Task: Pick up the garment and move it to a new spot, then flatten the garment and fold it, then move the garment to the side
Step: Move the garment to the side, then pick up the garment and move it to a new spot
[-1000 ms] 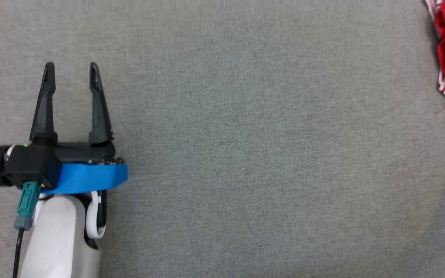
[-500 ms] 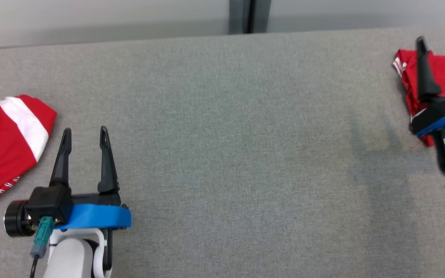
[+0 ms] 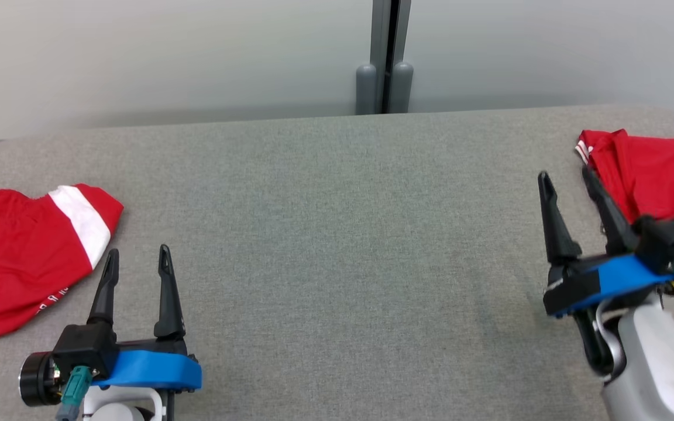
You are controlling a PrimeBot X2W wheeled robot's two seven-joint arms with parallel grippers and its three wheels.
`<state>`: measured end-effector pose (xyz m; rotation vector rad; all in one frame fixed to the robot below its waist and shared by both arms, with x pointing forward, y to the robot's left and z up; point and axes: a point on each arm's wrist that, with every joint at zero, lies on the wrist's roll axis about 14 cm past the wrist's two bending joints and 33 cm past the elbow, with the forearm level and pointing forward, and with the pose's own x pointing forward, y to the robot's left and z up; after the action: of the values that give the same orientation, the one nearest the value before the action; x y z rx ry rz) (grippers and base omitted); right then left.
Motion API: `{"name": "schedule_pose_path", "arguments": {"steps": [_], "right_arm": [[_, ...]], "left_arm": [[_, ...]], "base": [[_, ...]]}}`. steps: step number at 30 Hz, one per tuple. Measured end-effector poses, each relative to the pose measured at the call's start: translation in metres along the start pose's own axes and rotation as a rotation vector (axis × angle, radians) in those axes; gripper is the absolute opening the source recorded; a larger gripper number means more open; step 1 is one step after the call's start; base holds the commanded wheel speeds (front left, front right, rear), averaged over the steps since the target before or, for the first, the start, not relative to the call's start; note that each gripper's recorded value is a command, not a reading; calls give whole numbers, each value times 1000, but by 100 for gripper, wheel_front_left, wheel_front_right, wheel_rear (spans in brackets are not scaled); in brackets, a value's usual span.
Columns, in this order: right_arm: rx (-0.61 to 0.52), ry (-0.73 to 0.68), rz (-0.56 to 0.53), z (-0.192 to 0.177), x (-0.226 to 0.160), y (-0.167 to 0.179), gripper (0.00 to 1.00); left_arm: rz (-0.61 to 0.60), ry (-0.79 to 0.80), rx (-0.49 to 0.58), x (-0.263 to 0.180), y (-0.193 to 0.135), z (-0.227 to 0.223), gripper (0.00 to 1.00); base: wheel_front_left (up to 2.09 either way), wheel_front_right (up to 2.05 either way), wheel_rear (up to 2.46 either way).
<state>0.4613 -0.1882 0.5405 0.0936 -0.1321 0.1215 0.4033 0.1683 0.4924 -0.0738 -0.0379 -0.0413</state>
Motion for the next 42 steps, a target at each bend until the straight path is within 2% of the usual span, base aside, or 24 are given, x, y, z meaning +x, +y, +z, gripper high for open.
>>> {"name": "schedule_pose_path", "arguments": {"steps": [7,15,42], "right_arm": [[31,12,-34,-3,-38,3,100],[44,38,-76,-5,-63,3,100],[34,65,-62,-6,-69,14,100]], "left_arm": [[10,-5,-5,-10,2,3,100],[9,-4,-8,-13,1,3,100],[46,11,-2,-18,14,0,100]], "base": [[0,0,0],[0,0,0],[0,0,0]]}}
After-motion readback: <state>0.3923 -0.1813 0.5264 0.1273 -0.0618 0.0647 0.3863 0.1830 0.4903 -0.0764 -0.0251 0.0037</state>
